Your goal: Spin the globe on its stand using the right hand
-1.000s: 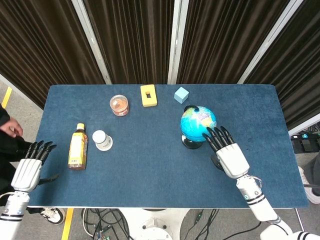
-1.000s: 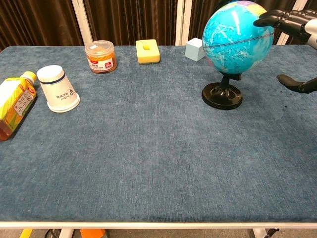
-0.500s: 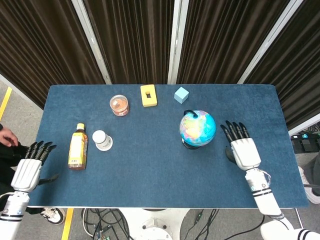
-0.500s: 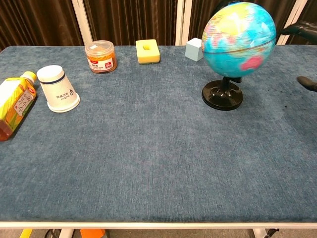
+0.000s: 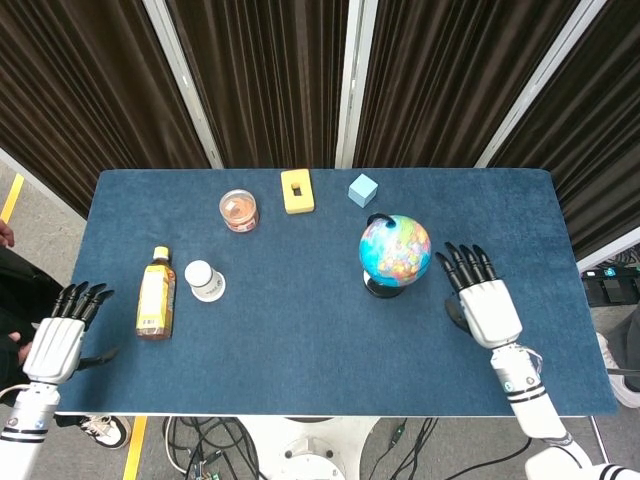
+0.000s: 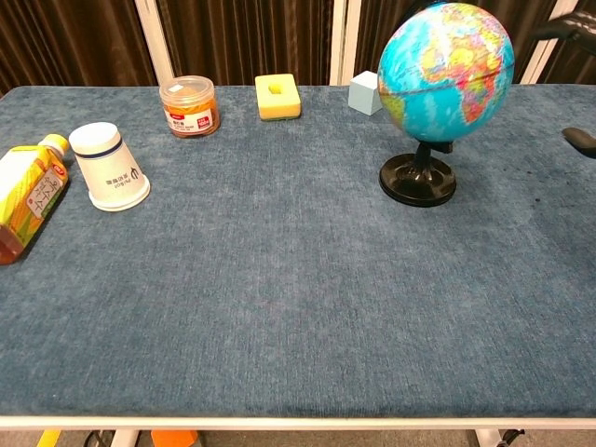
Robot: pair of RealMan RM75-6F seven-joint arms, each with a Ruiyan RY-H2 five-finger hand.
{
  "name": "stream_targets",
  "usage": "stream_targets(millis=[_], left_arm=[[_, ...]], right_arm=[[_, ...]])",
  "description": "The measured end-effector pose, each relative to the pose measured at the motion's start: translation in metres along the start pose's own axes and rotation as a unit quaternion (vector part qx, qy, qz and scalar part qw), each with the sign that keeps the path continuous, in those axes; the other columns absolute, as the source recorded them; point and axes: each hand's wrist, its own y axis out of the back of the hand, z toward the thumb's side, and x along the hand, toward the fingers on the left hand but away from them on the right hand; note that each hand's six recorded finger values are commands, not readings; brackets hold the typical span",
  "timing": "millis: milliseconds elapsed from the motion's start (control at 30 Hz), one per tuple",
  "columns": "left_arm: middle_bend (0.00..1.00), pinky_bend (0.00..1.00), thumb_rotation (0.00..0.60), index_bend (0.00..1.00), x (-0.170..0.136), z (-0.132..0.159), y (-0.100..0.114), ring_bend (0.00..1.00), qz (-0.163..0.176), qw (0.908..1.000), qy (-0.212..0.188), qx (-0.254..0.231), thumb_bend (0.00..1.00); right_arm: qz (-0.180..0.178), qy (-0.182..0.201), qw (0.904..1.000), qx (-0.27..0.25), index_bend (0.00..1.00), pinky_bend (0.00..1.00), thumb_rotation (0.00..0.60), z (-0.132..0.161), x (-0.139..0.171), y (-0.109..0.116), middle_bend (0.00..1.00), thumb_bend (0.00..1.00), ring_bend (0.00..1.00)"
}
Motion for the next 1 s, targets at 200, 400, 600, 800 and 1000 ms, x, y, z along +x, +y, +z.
stream_targets(millis=[200, 400, 600, 800, 1000], left_arm=[[0.10, 0.06, 0.600, 0.16, -0.001, -0.001, 0.000, 0.02, 0.001, 1.0000, 0.001, -0.002, 0.05], [0.10, 0.06, 0.600, 0.16, -0.001, -0.002, 0.000, 0.02, 0.001, 1.0000, 0.001, -0.002, 0.05], [0.10, 0.06, 0.600, 0.16, -0.001, -0.003, -0.001, 0.02, 0.000, 1.0000, 0.003, -0.002, 0.05], [0.10, 0.06, 0.600, 0.16, -0.001, -0.003, -0.001, 0.02, 0.000, 1.0000, 0.002, -0.003, 0.05], [0.10, 0.06, 0.600, 0.16, -0.001, -0.002, 0.000, 0.02, 0.001, 1.0000, 0.001, -0.002, 0.05]], right_arm=[[-0.012, 0.064, 0.9979, -0.002, 0.00, 0.00, 0.600, 0.032, 0.008, 0.003, 0.00, 0.34, 0.00], [0.001, 0.084, 0.9965, -0.001, 0.00, 0.00, 0.600, 0.045, 0.007, -0.002, 0.00, 0.34, 0.00], [0.028, 0.071, 0.9971, 0.000, 0.00, 0.00, 0.600, 0.041, 0.001, -0.010, 0.00, 0.34, 0.00], [0.034, 0.050, 0.9981, 0.007, 0.00, 0.00, 0.600, 0.031, -0.002, -0.011, 0.00, 0.34, 0.00], [0.039, 0.024, 0.9989, 0.010, 0.00, 0.00, 0.600, 0.015, 0.001, -0.012, 0.00, 0.34, 0.00]])
